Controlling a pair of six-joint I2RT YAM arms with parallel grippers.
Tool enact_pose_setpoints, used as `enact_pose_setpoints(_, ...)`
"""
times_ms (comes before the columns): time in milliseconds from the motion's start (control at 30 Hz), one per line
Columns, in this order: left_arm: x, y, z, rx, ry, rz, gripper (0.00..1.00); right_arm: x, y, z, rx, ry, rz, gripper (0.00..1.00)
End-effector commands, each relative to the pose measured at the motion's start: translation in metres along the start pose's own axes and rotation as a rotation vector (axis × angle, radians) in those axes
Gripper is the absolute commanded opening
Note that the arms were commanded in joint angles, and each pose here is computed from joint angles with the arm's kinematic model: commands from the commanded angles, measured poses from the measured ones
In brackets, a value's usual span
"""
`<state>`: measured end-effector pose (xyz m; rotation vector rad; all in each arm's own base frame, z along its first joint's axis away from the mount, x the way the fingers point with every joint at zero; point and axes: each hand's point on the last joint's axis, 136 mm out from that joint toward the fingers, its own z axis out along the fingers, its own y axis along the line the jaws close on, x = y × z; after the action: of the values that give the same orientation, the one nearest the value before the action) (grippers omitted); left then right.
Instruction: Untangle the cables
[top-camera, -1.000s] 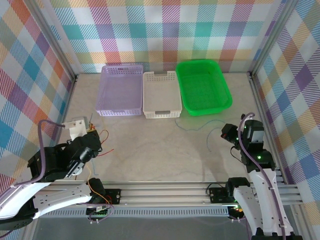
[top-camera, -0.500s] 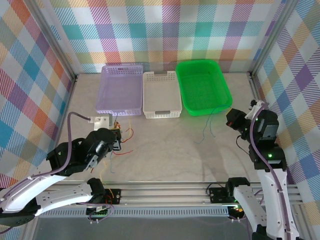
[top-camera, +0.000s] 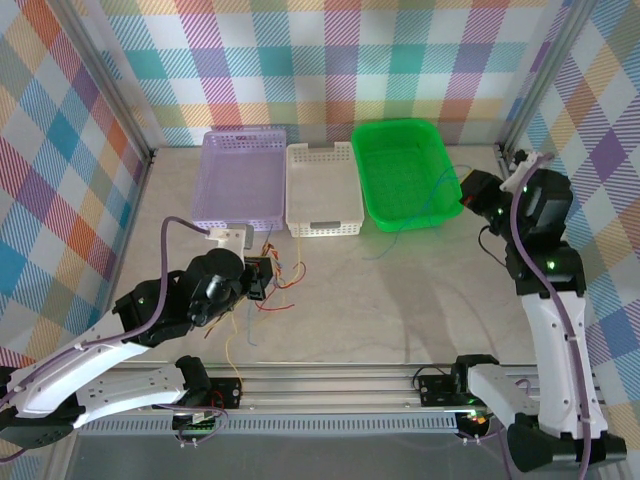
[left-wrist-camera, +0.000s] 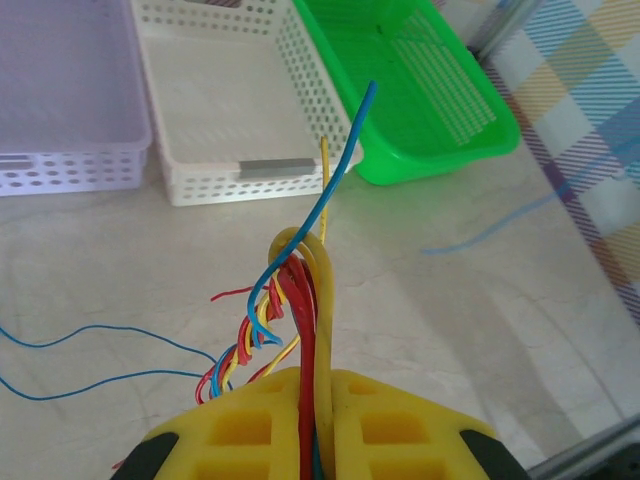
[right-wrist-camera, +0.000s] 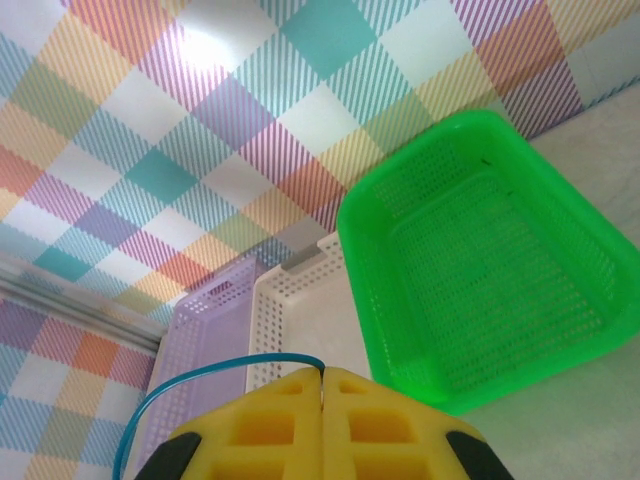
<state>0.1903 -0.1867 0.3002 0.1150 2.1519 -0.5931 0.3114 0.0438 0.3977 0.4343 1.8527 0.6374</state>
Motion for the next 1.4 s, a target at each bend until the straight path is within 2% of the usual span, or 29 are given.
enact_pose_setpoints(0, -0.001, -0.017, 0.004, 0.08, -0.007, -0.025, 0.0, -0.032, 0.008, 0.005, 0.013, -0.087, -0.023, 0.0)
enact_pose_setpoints(300, 0.011, -0.029, 0.013, 0.144, 0.024, -0.064, 0.0, -0.067, 0.01, 0.067, 0.067, -0.094, -0.034, 0.0)
enact_pose_setpoints(500, 0.018, -0.023, 0.015, 0.139, 0.03, -0.088, 0.0, -0.087, 0.01, 0.095, 0.083, -0.136, -0.069, 0.0)
enact_pose_setpoints(733, 0.029, -0.022, 0.02, 0.153, 0.051, -0.123, 0.0, -0.087, -0.006, 0.154, 0.138, -0.102, -0.12, 0.0)
enact_pose_setpoints(1133, 0.032, -0.018, 0.013, 0.172, 0.041, -0.175, 0.0, 0.009, -0.065, 0.262, 0.287, 0.126, -0.23, 0.0)
enact_pose_setpoints(1367, 0.038, -0.014, 0.014, 0.172, 0.046, -0.199, 0.0, 0.073, -0.1, 0.291, 0.352, 0.284, -0.206, 0.0)
